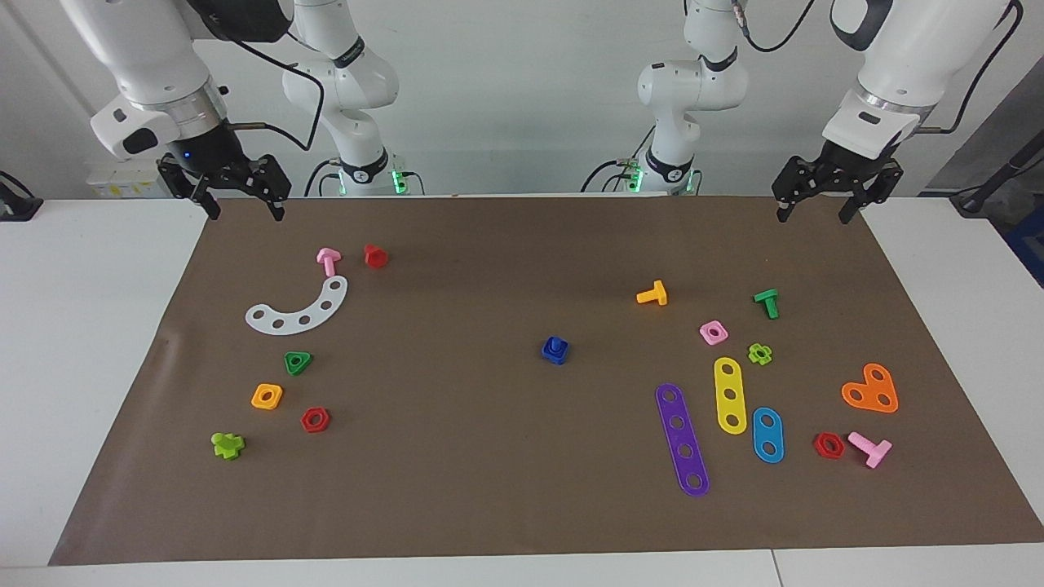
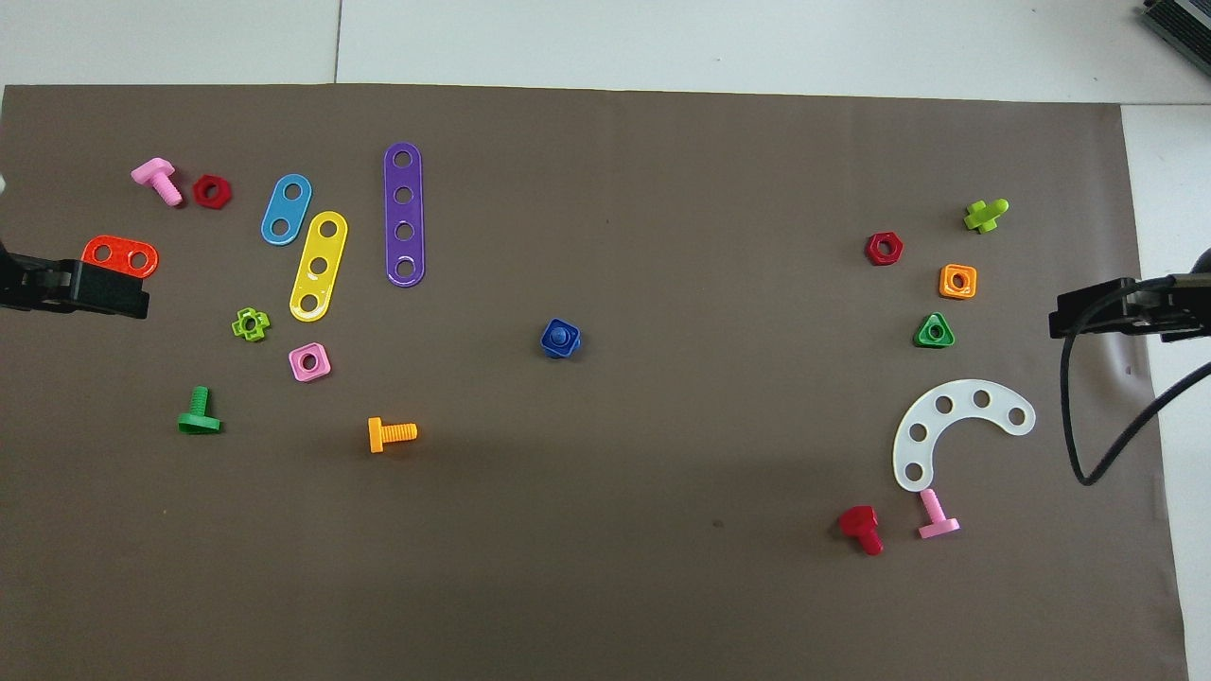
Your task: Unscrew and place screws in storage area
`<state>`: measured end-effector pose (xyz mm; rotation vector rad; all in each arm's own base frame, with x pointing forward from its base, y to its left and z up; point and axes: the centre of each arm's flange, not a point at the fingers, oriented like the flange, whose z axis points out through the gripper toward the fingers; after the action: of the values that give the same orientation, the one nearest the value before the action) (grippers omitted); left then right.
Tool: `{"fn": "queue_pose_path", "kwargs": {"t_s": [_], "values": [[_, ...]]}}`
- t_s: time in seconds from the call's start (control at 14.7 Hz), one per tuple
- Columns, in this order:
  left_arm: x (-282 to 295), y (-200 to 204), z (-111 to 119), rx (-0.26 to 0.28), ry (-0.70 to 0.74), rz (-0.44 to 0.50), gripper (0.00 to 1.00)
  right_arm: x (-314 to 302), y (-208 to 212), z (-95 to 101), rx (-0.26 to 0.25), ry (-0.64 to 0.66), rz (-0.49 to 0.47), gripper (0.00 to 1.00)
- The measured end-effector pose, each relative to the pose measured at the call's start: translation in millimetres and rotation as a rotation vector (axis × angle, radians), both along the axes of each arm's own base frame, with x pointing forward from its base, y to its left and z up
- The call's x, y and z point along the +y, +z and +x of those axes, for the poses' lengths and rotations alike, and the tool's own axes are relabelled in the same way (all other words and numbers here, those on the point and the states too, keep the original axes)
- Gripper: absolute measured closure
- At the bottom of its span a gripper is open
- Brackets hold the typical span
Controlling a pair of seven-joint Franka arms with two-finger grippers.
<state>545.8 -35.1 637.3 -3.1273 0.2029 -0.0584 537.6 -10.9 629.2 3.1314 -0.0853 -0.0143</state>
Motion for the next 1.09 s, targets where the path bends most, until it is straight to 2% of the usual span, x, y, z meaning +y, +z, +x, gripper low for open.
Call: {"fn": "queue_pose_path", "kwargs": {"t_s": [0.61,1.09], "values": [[-1,0,0,0.0,-0.002,0.0,0.0,0,0,0.0,0.0,0.0,0.0,0.0],[-21,0,1,-0.025,-0.038,-0.002,0.0,0,0,0.0,0.0,0.0,0.0,0.0]]}}
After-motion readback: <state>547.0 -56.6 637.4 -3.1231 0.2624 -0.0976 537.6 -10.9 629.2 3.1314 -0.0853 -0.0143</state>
